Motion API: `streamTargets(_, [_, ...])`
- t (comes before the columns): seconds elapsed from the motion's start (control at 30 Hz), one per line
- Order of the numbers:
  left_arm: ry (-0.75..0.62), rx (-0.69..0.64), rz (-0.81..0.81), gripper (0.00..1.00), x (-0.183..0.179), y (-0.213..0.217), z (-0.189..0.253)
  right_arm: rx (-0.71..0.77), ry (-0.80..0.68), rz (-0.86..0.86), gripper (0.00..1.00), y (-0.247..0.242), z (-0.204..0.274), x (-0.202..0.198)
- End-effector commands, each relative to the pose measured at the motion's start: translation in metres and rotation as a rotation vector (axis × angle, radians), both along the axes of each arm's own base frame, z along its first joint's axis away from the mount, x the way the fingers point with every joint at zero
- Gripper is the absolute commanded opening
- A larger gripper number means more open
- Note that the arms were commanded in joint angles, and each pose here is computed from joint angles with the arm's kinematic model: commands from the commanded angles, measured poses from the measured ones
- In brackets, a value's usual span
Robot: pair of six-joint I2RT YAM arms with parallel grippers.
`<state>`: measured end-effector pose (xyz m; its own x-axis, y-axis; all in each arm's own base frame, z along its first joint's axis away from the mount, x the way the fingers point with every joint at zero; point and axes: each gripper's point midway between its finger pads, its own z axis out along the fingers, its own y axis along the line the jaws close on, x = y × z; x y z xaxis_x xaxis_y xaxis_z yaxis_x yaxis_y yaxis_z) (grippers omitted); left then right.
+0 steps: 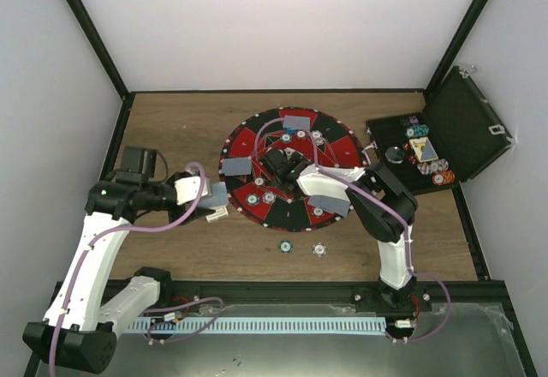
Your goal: Distribute texas hold em gaming equipment
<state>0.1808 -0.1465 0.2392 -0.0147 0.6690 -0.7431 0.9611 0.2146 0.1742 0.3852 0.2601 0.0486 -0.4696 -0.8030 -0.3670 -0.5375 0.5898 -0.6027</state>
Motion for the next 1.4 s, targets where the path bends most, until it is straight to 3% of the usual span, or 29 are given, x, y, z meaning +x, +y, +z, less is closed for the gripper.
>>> streamTargets(0.0, [-0.032,-0.035,-0.020,0.13,-0.002,-0.004,0.015,0.193,-0.005,-0.022,0.88,0.021,0.053,-0.004])
streamTargets(0.1, [-0.033,-0.037,-0.021,0.13,-0.003,-0.004,0.015,0.347,-0.018,-0.035,0.99,0.034,0.096,-0.006])
streamTargets(0.3, [-0.034,-0.035,-0.019,0.13,-0.002,-0.004,0.015,0.753,0.096,-0.067,1.00,0.058,0.179,-0.032])
streamTargets(0.4, [-0.034,-0.039,-0.022,0.13,-0.001,-0.005,0.014,1.017,0.299,-0.042,1.00,0.075,0.211,-0.062])
streamTargets(0.53, [-0.026,-0.047,-0.030,0.13,-0.002,-0.006,0.013,1.201,0.612,0.054,1.00,0.105,0.234,-0.111])
streamTargets(0.7, [-0.022,-0.041,-0.027,0.13,-0.001,-0.006,0.008,1.282,0.762,0.133,1.00,0.128,0.244,-0.157])
streamTargets(0.97, [-0.016,-0.043,-0.023,0.13,0.001,-0.006,0.005,1.341,0.888,0.149,1.00,0.143,0.226,-0.187])
streamTargets(1.37, [-0.014,-0.037,-0.019,0.13,0.001,-0.005,0.003,1.437,0.979,0.211,1.00,0.176,0.233,-0.196])
